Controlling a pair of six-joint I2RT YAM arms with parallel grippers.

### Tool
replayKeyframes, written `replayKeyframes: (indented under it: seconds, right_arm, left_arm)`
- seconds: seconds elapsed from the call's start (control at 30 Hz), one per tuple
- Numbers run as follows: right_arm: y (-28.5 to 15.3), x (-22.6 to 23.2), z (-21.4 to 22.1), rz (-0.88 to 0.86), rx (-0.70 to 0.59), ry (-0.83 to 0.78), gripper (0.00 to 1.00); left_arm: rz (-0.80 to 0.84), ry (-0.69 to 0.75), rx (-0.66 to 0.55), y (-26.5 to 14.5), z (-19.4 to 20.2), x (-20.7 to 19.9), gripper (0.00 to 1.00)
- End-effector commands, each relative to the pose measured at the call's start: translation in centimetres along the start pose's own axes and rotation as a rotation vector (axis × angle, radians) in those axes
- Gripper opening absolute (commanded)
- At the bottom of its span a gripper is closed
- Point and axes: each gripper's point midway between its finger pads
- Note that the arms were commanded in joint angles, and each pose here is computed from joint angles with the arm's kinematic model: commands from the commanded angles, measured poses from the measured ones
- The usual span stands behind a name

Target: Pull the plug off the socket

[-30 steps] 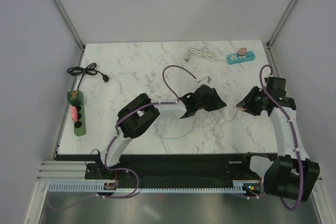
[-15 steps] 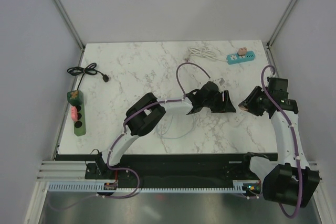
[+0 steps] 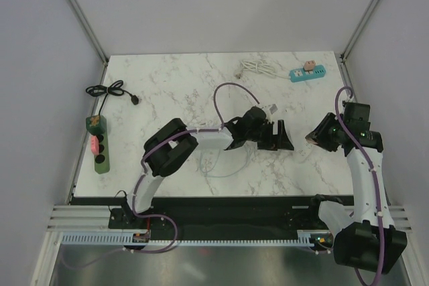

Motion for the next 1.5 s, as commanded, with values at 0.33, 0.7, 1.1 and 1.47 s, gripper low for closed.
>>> replayKeyframes:
  seconds: [0.33, 0.7, 1.1, 1.47]
  right_arm:
    - [0.5, 6.9, -0.4, -0.299, -0.009, -0.085, 0.11]
    - [7.4, 16.6, 8.2, -0.392, 0.212, -0.257, 0.08]
    - [12.1, 21.1, 17.3, -0.492, 0.358, -0.391, 0.13]
    - [13.4, 20.0, 18.7, -0.47, 0.39, -0.408, 0.47]
  left_arm:
    - [0.259, 0.097, -0.436, -19.7, -8.3, -10.0, 0.85]
    - [0.194, 0.143, -0.732, -27.2, -11.8, -9.1, 0.85]
    - [0.181, 0.083, -0.778, -27.7, -13.1, -8.2, 0.84]
    - [0.118, 0.068, -0.881, -30.2, -13.5, -6.7, 0.84]
Point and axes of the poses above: each gripper's point midway between its finger pads, its own y axis out along the fingers, its own x axis along the line the jaws close on, z = x × y, and after that the axes turned 6 degrees about -y, right-handed
